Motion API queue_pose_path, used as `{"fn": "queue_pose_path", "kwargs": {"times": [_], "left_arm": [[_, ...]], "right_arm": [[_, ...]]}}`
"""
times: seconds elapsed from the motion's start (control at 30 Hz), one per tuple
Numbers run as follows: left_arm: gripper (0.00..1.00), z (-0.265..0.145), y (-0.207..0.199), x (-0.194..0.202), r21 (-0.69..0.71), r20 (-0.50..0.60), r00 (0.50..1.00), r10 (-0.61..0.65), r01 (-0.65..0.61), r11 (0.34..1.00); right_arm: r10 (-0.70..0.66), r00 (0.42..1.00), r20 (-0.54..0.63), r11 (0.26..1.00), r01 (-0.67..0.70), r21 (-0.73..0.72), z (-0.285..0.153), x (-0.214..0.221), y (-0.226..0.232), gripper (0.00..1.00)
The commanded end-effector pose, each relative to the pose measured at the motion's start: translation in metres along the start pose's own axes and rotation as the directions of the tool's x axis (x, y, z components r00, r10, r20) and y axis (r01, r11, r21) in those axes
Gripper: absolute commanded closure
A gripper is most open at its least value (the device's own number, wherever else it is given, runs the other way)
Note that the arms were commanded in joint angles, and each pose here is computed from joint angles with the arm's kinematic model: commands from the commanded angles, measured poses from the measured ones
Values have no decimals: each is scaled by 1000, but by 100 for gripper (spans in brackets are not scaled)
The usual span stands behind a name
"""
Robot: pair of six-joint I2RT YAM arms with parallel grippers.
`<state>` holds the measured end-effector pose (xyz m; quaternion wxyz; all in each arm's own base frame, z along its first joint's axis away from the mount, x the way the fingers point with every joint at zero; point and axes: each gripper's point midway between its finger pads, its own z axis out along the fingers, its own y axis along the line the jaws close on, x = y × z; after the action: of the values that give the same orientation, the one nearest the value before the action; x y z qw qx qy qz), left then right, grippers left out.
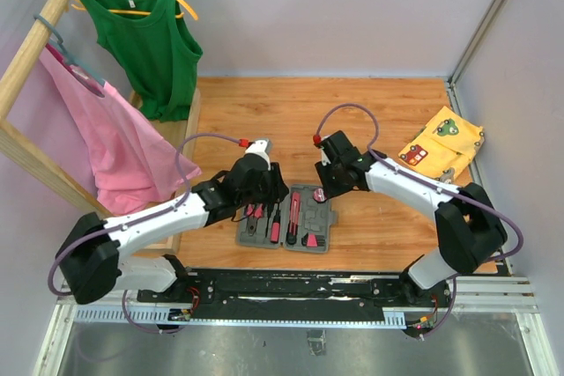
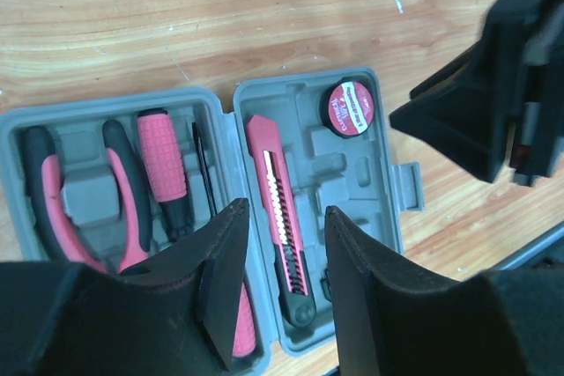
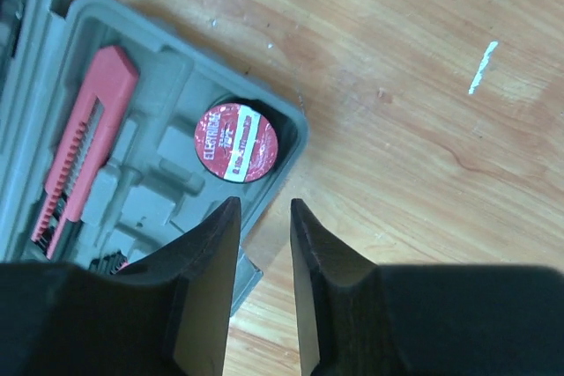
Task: Sort the tools into containers
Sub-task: Place the engineering item in the storage box.
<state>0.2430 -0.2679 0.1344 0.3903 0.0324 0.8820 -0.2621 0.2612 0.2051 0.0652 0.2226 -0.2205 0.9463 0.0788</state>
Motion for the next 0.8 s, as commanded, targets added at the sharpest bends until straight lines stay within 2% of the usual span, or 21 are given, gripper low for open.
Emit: {"fn": "queue_pose_path", "kwargs": {"times": [0.0,0.47,0.77], "left_arm": [[57,17,-26,-8,59,7,999,38,-38,998],[68,75,-44,18,66,-87,993,75,-69,995],[71,90,-42,29,57,-115,990,78,-72,996]], "right_arm": [[119,984,134,992,-110,-67,-6,-25,-2,71],[171,982,82,983,-164,-86,6,-27,-8,88],[169,985,46,984,-165,-72,15,-24,-10,93]]}}
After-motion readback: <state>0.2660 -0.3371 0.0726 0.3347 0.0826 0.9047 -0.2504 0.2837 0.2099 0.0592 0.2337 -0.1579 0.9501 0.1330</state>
